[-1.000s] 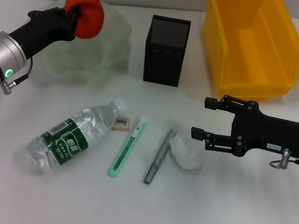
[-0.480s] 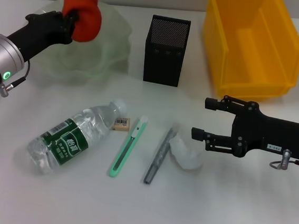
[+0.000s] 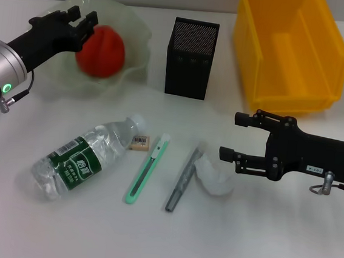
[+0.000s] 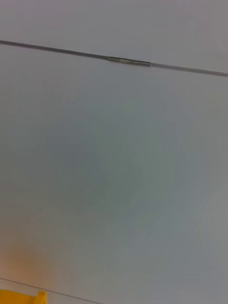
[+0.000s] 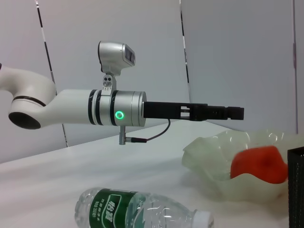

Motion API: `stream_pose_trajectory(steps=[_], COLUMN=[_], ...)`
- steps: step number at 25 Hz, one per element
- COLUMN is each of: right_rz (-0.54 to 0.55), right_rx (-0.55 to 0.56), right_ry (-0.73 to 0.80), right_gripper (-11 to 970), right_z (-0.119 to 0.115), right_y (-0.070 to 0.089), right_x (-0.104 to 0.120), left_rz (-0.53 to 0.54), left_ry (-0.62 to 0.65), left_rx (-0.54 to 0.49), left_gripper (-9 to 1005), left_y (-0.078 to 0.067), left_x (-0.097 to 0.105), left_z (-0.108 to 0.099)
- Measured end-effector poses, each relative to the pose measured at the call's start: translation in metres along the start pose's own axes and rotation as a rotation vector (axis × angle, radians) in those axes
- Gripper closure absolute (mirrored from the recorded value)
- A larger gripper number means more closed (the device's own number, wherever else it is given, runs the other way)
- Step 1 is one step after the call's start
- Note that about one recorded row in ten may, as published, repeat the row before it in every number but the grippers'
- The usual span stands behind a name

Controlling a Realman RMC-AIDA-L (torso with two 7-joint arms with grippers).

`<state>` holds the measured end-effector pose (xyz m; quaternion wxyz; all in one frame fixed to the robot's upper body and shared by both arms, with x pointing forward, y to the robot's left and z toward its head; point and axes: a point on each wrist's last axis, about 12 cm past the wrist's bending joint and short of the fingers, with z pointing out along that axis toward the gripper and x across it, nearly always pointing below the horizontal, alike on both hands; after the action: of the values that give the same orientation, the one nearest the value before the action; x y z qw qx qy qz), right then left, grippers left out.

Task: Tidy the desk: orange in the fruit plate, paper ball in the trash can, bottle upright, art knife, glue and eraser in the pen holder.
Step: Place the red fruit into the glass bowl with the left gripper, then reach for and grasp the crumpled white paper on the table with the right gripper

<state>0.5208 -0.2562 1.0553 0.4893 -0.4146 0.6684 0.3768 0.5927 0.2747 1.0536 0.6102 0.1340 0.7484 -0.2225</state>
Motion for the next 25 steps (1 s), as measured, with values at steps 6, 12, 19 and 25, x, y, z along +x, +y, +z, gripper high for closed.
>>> stream_pose_trajectory(steps=[6,12,19,25], right_rz=[0.0,0.001,0.001,-0.001], right_rx=[0.0,0.004,0.005,0.004], right_ry=[0.001,-0.002,-0.001,-0.001], right_gripper=[149,149,149,149], right_z=[-0.0001,-0.0005,-0.0004,0.0001], right_y=[0.0001,-0.0003,-0.0006,-0.0009], right_x=[0.0002,0.0,0.0,-0.0006], left_rz=[-0.005,-0.011,-0.015,-0.015], left_ry=[-0.009,-0.014,-0.013,-0.013], left_rx=[0.006,0.018,0.017,0.016], left_gripper=[571,386,188,187], left_y=[-0.0001,-0.0014,-0.0011,-0.001], left_x=[-0.0006,-0.0013,-0.0008,-0.0008], left_z=[-0.0011,-0.0011,-0.0019,-0.002])
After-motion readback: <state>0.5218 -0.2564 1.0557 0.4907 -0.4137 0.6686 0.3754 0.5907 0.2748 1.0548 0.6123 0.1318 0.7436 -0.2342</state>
